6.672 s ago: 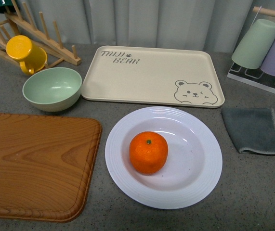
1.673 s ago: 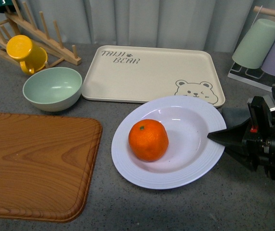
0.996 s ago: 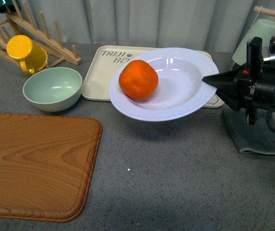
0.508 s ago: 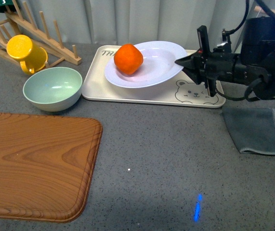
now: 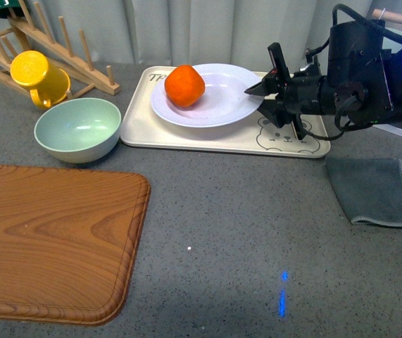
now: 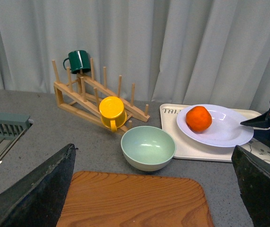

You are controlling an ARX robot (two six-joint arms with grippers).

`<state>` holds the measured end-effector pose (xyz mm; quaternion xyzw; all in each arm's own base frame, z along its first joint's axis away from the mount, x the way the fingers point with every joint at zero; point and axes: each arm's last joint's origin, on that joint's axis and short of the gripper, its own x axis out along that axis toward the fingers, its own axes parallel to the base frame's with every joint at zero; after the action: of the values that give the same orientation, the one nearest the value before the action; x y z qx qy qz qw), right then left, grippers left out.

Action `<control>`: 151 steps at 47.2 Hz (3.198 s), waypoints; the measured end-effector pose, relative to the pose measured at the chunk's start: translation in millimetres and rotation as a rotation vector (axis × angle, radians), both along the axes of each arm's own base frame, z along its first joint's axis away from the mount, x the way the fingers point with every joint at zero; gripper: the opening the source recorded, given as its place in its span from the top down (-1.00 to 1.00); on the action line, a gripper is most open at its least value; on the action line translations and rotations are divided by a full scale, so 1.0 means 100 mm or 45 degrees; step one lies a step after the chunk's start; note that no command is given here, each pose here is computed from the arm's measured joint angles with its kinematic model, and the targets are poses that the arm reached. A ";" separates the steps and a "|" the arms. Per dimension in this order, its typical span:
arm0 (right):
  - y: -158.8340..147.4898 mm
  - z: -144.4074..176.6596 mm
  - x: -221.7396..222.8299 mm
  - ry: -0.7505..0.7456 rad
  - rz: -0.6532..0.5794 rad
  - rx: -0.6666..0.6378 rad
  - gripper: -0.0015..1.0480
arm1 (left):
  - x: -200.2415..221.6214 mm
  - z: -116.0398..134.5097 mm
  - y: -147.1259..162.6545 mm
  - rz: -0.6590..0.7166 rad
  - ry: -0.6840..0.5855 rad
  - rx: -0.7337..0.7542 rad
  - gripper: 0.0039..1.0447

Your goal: Place orange and plate with both arms

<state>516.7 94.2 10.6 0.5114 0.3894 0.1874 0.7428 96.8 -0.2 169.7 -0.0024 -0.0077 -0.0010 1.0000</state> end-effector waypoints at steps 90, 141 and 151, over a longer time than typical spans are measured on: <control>-0.93 1.42 -3.80 -0.900 -0.405 -1.444 -0.51 | 0.00 0.00 0.00 0.000 0.000 0.000 -0.88; -0.94 1.55 -4.13 -1.073 -0.513 -1.426 0.98 | 0.00 0.00 0.00 0.002 -0.001 0.000 -0.88; -0.94 1.55 -4.19 -1.092 -0.522 -1.423 0.98 | 0.00 0.00 0.00 0.002 -0.001 0.000 -0.88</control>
<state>97.7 0.3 165.4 0.0005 -0.0016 0.0019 1.0000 96.7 -0.2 169.7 -0.0024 -0.0081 -0.0002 1.0000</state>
